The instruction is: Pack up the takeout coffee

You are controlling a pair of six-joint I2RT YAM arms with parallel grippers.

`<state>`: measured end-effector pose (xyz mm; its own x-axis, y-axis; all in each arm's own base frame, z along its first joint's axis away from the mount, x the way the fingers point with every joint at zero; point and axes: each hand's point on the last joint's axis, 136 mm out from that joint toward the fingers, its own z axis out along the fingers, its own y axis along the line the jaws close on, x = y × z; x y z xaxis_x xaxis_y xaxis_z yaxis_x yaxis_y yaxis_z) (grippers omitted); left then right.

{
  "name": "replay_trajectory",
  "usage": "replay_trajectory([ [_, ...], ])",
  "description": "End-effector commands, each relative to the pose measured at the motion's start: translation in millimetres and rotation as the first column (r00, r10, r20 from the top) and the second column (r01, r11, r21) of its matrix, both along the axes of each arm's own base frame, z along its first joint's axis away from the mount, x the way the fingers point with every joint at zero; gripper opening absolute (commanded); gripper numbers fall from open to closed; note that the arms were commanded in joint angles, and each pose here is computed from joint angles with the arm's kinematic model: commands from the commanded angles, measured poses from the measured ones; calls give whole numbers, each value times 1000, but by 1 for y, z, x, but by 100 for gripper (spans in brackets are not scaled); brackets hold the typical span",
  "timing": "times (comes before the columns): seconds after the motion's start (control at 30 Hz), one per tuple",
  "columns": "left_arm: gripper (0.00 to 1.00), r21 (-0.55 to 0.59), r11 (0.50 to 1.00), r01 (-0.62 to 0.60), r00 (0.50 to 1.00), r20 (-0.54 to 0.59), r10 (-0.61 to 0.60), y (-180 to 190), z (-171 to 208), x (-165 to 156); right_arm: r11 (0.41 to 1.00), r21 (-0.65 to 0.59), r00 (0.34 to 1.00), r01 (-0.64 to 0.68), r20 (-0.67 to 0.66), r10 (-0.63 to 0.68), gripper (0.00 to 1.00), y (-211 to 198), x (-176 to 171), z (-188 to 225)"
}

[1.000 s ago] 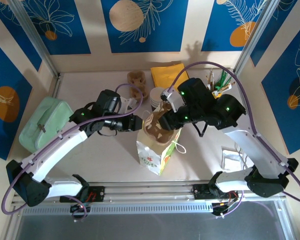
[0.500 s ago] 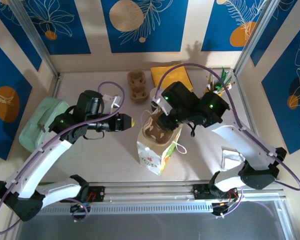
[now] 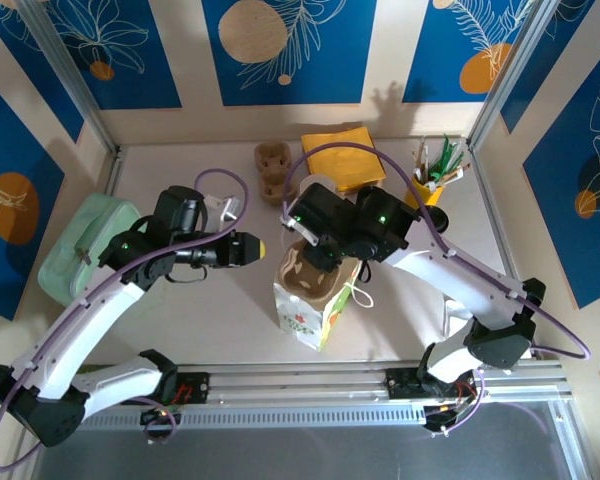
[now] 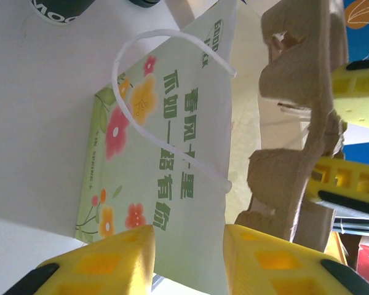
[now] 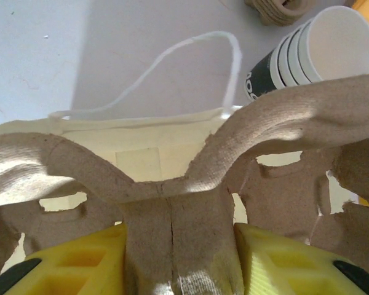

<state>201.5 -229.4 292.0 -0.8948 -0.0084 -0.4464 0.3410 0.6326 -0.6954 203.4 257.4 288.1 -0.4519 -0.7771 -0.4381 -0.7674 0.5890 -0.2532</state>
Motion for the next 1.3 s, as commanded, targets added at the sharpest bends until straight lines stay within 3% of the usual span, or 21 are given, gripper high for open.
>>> replay_trajectory([
  [0.0, 34, -28, 1000, 8, 1000, 6, -8, 2, 3, -4, 1000, -12, 1000, -1, 12, 1, 43, 0, -3, -5],
  [0.63, 34, -45, 999, -6, 1000, -18, 5, 5, -4, -6, 999, -13, 992, 41, 116, -39, 43, -12, 20, 18],
  [1.27, 34, -53, 999, -13, 999, -47, 10, 6, -11, -3, 996, -82, 999, 39, 39, -36, 43, -2, 1, -23],
])
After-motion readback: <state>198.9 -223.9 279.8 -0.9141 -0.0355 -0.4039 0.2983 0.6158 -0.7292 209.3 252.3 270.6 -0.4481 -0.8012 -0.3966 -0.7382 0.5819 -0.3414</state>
